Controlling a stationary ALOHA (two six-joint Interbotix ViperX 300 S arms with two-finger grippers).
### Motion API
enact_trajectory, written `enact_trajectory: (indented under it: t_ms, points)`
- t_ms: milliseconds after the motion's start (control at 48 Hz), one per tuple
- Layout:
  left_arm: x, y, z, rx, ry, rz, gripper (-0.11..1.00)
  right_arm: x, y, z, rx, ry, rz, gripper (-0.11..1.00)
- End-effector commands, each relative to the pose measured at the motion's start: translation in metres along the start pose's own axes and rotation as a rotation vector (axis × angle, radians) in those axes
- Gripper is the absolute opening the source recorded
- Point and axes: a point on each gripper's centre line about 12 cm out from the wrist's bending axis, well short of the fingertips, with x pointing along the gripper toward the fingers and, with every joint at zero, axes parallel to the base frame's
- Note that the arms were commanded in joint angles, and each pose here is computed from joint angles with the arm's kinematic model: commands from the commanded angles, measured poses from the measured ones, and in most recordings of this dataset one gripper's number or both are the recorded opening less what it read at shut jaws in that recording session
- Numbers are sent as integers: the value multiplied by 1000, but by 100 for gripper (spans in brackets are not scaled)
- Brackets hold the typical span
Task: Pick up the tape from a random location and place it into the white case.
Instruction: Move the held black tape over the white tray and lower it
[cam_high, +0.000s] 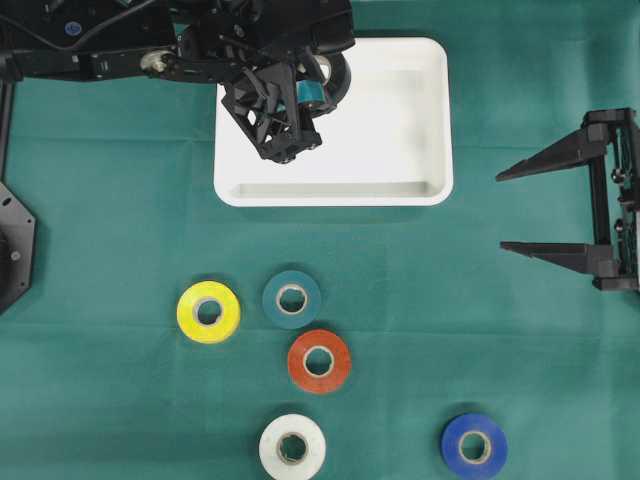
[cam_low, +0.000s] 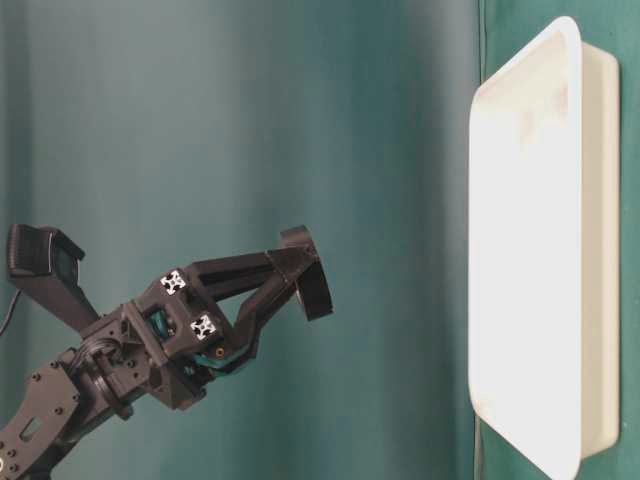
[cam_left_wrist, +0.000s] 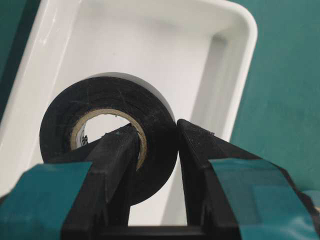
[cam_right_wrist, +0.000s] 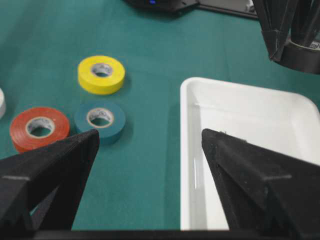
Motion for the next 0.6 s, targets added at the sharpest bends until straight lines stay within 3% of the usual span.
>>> enact_trajectory:
  t_ms: [0,584]
  points:
    - [-11,1,13,-1,-49,1,21,1,0,12,-1,-29,-2,90]
    - [-11,1,12,-1,-48,1,21,1,0,11,-1,-26,-2,90]
